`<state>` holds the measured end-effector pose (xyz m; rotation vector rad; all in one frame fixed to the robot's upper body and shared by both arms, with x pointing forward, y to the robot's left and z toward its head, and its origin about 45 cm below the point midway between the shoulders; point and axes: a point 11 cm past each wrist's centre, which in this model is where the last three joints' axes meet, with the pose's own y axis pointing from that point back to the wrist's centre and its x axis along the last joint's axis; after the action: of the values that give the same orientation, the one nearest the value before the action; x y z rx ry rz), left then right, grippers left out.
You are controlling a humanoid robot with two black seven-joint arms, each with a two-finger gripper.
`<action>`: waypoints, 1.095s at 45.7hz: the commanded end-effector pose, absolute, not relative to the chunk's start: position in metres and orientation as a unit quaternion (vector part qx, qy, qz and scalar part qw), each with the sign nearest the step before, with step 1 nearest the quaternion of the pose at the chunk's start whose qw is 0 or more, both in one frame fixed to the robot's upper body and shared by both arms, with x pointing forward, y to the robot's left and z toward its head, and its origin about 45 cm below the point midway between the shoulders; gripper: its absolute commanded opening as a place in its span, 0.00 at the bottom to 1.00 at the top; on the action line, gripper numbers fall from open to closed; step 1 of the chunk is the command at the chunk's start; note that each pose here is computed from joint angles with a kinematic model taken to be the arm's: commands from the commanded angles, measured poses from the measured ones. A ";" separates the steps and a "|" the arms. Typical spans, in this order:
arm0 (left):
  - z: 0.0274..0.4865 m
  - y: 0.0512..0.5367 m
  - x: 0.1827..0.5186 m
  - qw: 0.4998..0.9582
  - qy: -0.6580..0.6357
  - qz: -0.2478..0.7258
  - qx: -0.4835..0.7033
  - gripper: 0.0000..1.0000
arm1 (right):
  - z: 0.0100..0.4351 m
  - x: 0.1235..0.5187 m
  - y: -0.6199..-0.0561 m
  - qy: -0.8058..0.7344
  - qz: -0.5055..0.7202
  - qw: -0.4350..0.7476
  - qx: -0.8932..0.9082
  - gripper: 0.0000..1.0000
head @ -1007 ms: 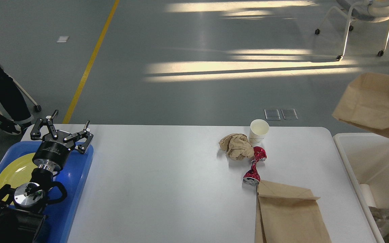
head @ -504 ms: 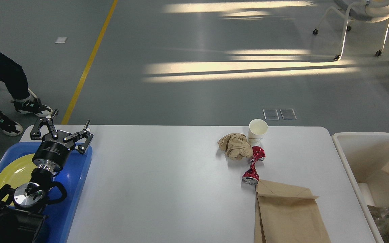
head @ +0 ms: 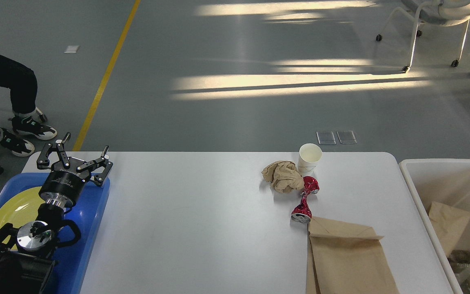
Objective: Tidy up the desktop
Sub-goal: 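Raise the right gripper and move it toward the red can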
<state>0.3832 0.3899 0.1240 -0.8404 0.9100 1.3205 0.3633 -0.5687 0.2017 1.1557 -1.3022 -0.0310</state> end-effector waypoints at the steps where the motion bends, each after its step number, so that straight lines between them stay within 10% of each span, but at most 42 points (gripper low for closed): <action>1: 0.124 0.390 0.383 0.618 0.395 0.574 -0.365 0.96 | 0.225 0.412 -0.516 -0.532 0.034 0.644 0.548 1.00; 22: 0.124 0.390 0.383 0.617 0.396 0.574 -0.365 0.96 | 0.289 0.440 -0.270 -0.178 0.023 0.646 0.742 1.00; 37: 0.124 0.390 0.383 0.617 0.395 0.574 -0.366 0.96 | 0.366 0.391 -0.225 -0.098 0.035 0.620 0.777 1.00; 50: 0.124 0.390 0.383 0.618 0.395 0.574 -0.365 0.96 | 0.265 0.386 -0.242 -0.118 -0.017 0.627 0.770 1.00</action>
<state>0.3832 0.3899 0.1240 -0.8404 0.9100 1.3205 0.3928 -0.2382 0.3164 1.7796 -0.2539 0.0089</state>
